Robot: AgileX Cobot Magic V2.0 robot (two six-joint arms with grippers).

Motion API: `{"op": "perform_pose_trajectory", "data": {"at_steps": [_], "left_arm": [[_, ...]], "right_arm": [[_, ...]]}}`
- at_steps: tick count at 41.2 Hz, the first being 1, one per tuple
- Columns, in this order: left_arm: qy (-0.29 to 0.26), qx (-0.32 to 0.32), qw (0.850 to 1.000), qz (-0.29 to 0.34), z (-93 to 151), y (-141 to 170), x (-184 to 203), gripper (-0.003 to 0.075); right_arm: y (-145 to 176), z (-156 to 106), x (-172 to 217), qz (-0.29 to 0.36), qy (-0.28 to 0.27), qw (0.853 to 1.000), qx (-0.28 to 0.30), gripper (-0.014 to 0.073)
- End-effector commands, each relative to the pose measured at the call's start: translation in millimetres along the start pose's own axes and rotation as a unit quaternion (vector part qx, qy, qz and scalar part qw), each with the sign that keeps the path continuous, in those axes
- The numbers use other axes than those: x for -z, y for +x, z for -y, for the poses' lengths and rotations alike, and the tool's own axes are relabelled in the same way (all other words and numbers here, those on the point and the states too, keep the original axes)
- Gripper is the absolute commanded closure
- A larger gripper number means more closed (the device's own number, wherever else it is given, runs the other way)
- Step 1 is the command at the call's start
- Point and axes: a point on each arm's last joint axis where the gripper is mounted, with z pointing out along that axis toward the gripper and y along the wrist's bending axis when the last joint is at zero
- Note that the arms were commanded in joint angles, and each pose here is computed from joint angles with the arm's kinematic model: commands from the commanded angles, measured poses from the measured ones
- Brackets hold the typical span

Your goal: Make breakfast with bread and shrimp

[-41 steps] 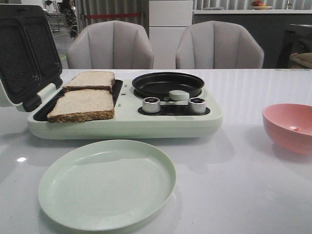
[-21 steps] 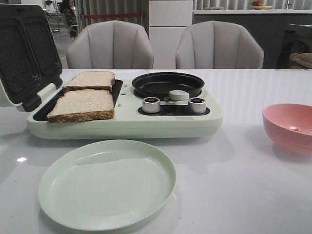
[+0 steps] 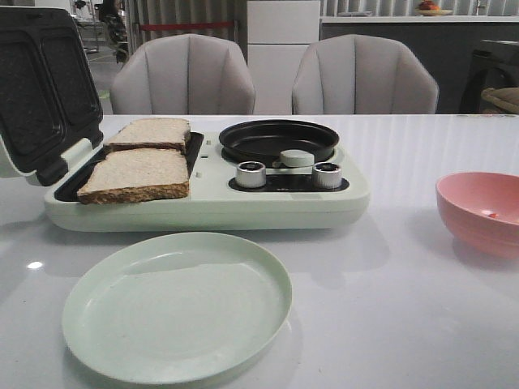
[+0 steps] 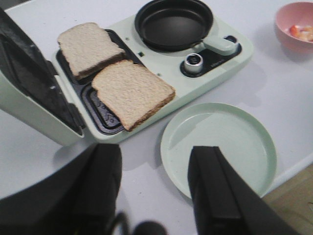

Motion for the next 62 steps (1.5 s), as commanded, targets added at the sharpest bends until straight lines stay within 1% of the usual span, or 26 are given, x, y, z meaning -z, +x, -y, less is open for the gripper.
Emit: {"op": "perform_pose_trajectory", "data": {"at_steps": [1, 6, 9, 13, 17, 23, 26, 30, 33, 38, 48, 58, 62], "left_arm": [[-0.034, 0.013, 0.999, 0.019, -9.8, -26.9, -1.0, 0.0384], [-0.083, 0.031, 0.995, -0.035, -30.8, -43.7, -18.1, 0.0389], [-0.103, 0.042, 0.992, -0.052, -44.8, -49.8, -27.3, 0.0389], [-0.101, 0.067, 0.991, -0.065, -62.4, -53.7, -38.0, 0.0389], [-0.101, 0.093, 0.989, -0.049, -81.4, -54.9, -43.0, 0.0389], [-0.119, 0.135, 0.983, -0.039, -112.9, -47.2, -41.2, 0.0398], [-0.129, 0.156, 0.979, -0.032, -127.7, -42.9, -39.4, 0.0437], [-0.129, 0.187, 0.974, -0.013, -145.3, -38.6, -39.3, 0.0524], [-0.126, 0.203, 0.971, -0.003, -156.4, -36.1, -42.7, 0.0572], [-0.129, 0.230, 0.965, 0.009, -175.7, -31.2, -57.9, 0.0620], [-0.118, 0.255, 0.960, -0.013, -211.6, -29.3, -99.1, 0.0620], [-0.105, 0.275, 0.956, -0.011, -242.3, -35.6, -131.1, 0.0620], [-0.100, 0.274, 0.957, -0.008, -250.0, -40.4, -142.4, 0.0620]], "right_arm": [[-11.5, 2.3, 5.7, 0.046, 0.010, 0.999, 0.004, 0.0144], [-11.5, 2.3, 5.7, 0.046, 0.010, 0.999, 0.004, 0.0144], [-11.5, 2.3, 5.7, 0.046, 0.010, 0.999, 0.004, 0.0144], [-11.5, 2.3, 5.7, 0.046, 0.010, 0.999, 0.004, 0.0144], [-11.5, 2.3, 5.7, 0.046, 0.010, 0.999, 0.004, 0.0144], [-11.5, 2.3, 5.7, 0.046, 0.010, 0.999, 0.004, 0.0144], [-11.5, 2.3, 5.7, 0.046, 0.010, 0.999, 0.004, 0.0144], [-11.5, 2.3, 5.7, 0.046, 0.010, 0.999, 0.004, 0.0144], [-11.5, 2.3, 5.7, 0.046, 0.010, 0.999, 0.004, 0.0144], [-11.5, 2.3, 5.7, 0.046, 0.010, 0.999, 0.004, 0.0144], [-11.5, 2.3, 5.7, 0.046, 0.010, 0.999, 0.004, 0.0144], [-11.5, 2.3, 5.7, 0.046, 0.010, 0.999, 0.004, 0.0144], [-11.5, 2.3, 5.7, 0.046, 0.010, 0.999, 0.004, 0.0144]]}}
